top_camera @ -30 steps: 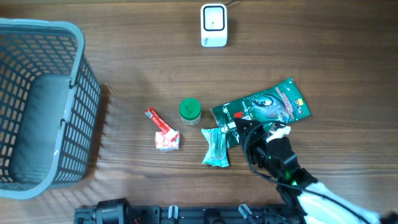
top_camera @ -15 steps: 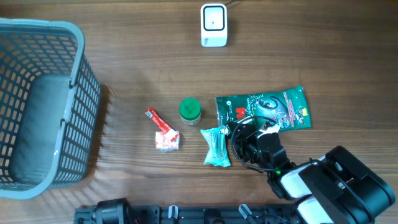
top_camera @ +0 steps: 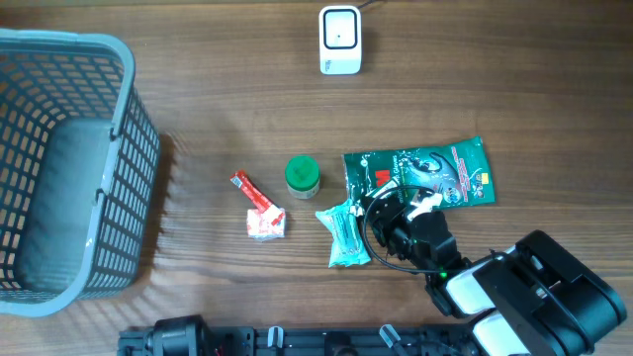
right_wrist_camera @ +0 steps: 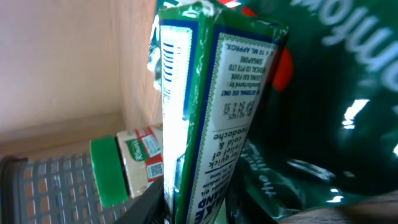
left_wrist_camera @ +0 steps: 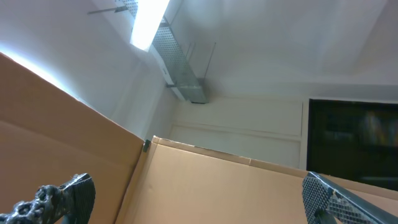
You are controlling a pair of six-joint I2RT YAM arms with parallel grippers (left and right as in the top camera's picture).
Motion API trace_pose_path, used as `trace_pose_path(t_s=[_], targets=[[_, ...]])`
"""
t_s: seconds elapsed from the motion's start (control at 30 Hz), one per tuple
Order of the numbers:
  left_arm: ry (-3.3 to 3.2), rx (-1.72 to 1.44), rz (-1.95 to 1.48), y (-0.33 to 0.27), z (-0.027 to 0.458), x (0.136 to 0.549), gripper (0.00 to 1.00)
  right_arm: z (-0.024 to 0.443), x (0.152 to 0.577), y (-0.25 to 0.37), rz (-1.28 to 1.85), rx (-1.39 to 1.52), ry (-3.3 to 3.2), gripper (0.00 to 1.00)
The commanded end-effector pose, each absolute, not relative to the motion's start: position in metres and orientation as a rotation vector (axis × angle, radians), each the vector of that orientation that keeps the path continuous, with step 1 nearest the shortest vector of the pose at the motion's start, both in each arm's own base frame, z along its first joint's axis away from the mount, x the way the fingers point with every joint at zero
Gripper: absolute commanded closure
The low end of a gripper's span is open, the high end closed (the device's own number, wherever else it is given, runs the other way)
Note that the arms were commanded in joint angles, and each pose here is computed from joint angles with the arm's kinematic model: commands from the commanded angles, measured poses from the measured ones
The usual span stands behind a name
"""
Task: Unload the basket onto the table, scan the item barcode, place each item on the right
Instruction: 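Close the right gripper on the end of the green box, then lift the green box and carry it toward the white scanner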
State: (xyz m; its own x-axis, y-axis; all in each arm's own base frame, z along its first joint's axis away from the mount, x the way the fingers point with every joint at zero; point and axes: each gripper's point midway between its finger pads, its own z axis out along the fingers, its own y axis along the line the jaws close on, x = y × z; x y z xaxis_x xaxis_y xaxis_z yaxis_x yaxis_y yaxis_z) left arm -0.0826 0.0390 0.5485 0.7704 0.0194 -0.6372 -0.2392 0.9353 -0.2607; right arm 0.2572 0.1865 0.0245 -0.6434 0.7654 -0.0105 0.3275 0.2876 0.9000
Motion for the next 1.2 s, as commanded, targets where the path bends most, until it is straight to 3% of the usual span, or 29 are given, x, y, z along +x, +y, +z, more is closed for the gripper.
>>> trace_pose_path(t_s=[0.0,0.37,0.63,0.7,0.9,1.17], targets=[[0.677,-0.337,0.136,0.037,0.548,-0.082,0.00,0.024,0.248,0.194,1.335,0.842,2.174,0.70],[0.677,-0.337,0.136,0.037,0.548,-0.082,0.00,0.051,0.259,0.206,1.300,0.331,2.206,0.67],[0.678,-0.337,0.136,0.037,0.548,-0.082,0.00,0.079,0.294,0.212,0.892,-0.071,2.454,0.73],[0.678,-0.337,0.136,0.037,0.548,-0.082,0.01,0.094,0.297,0.211,0.829,-0.160,2.467,0.79],[0.678,-0.337,0.136,0.037,0.548,-0.082,0.00,0.107,0.290,0.219,0.866,-0.306,2.426,0.86],[0.681,-0.337,0.137,0.037,0.547,-0.082,0.00,0.178,0.258,0.241,1.076,-0.606,2.169,0.95]])
